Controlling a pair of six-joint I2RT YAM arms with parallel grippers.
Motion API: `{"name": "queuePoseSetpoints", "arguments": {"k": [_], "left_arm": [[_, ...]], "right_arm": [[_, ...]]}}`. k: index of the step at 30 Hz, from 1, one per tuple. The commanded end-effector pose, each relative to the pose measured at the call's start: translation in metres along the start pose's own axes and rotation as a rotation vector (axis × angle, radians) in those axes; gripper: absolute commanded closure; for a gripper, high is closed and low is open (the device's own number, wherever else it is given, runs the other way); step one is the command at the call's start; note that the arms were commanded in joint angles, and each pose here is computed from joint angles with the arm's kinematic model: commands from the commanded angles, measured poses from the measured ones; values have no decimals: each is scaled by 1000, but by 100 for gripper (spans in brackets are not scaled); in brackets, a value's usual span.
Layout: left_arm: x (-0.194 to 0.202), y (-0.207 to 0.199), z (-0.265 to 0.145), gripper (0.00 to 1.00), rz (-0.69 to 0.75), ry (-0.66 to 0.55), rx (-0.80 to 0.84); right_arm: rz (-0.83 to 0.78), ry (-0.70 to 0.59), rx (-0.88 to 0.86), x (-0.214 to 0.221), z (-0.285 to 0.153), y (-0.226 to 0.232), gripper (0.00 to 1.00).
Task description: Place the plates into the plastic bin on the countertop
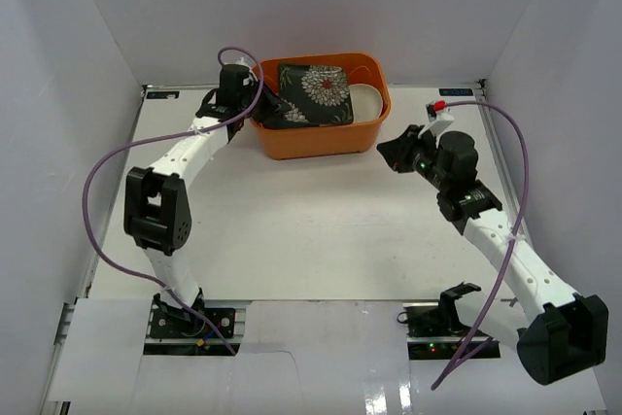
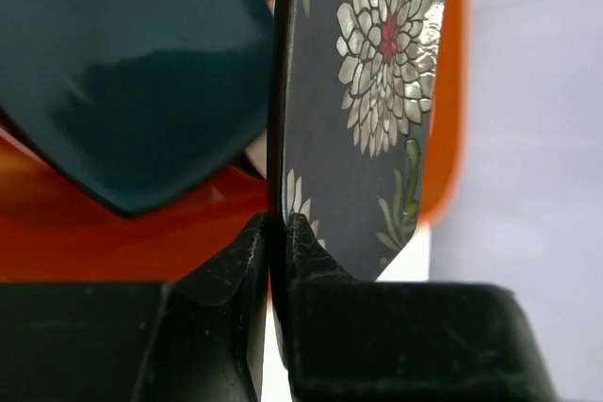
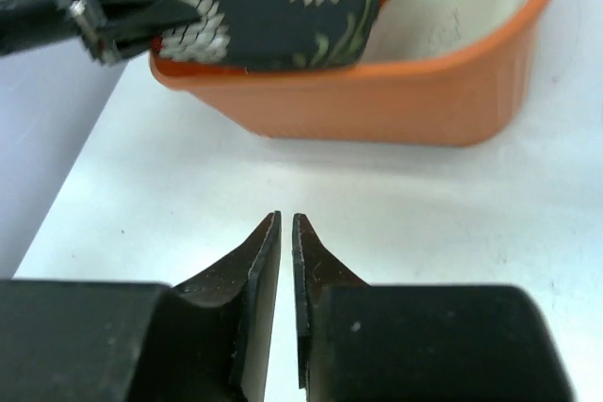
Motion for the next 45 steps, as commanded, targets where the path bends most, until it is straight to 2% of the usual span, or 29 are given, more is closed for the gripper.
{"name": "queuePoseSetpoints", "arguments": {"k": [1,5,10,12,13,15,16,17,18,20,24,27,29,32,33,34,36,37,38,39,40,41,42,44,45], "left_arm": [[-35,-49,0,100,56,-117,163],[-32,-29,37,100,43,-77,115],[-28,-7,68,99,25,-40,55],[-23,5,78,86,17,-16,25],[-23,6,79,64,18,-13,23],[-22,8,82,42,21,-3,22],[-22,8,82,15,22,0,23],[-23,5,81,4,27,-2,28],[-26,0,77,2,36,-9,36],[-29,-7,70,2,54,-16,51],[-43,-43,32,2,121,-87,118],[-49,-59,8,2,176,-132,150],[-54,-80,-21,2,238,-180,203],[-52,-97,-66,2,321,-235,252],[-44,-85,-70,2,329,-218,230],[-41,-97,-101,2,355,-256,268],[-29,-90,-126,2,396,-266,284],[-13,-66,-126,2,398,-233,248],[-6,-71,-159,2,445,-277,288],[2,-63,-169,2,458,-277,285],[19,-36,-169,2,450,-236,232],[26,-36,-195,2,466,-274,255],[32,-27,-203,2,467,-281,231],[55,5,-210,2,463,-232,181],[61,7,-230,2,478,-270,205]], "right_arm": [[-7,-75,19,3,-15,-1,83],[-10,-66,24,17,-28,-3,78],[-22,-32,44,31,-32,-8,67],[-22,-27,52,34,-33,-9,61],[-23,-25,54,35,-34,-9,59],[-24,-31,56,34,-35,-9,51],[-24,-33,58,33,-35,-9,48],[-25,-35,59,33,-36,-9,46],[-28,-45,63,29,-37,-9,42],[-30,-44,71,27,-38,-9,38],[-46,-65,89,17,-41,-8,15],[-54,-69,95,13,-43,-7,2],[-58,-73,105,9,-45,-7,9],[-73,-105,109,-5,-50,-3,10],[-81,-91,118,-4,-53,-3,10],[-90,-111,119,-12,-56,-1,10],[-105,-130,154,-20,-65,-2,10],[-117,-135,171,-22,-68,-3,10],[-142,-143,210,-28,-76,-5,9],[-158,-146,232,-30,-80,-6,10],[-174,-149,254,-33,-84,-8,10],[-191,-167,290,-37,-92,-9,10],[-193,-165,307,-36,-97,-10,10],[-183,-206,329,-32,-109,-12,10],[-179,-229,331,-31,-112,-12,10]]}}
Point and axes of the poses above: each gripper's point midway between its finger pads, its own z axis out along the fingers, its own y axis along the line the jaws close on, x = y × z, the point moved 7 cm from there along -z, back along the fingers, and after that the axes turned 9 degrees about -z, right-handed, at the moved point
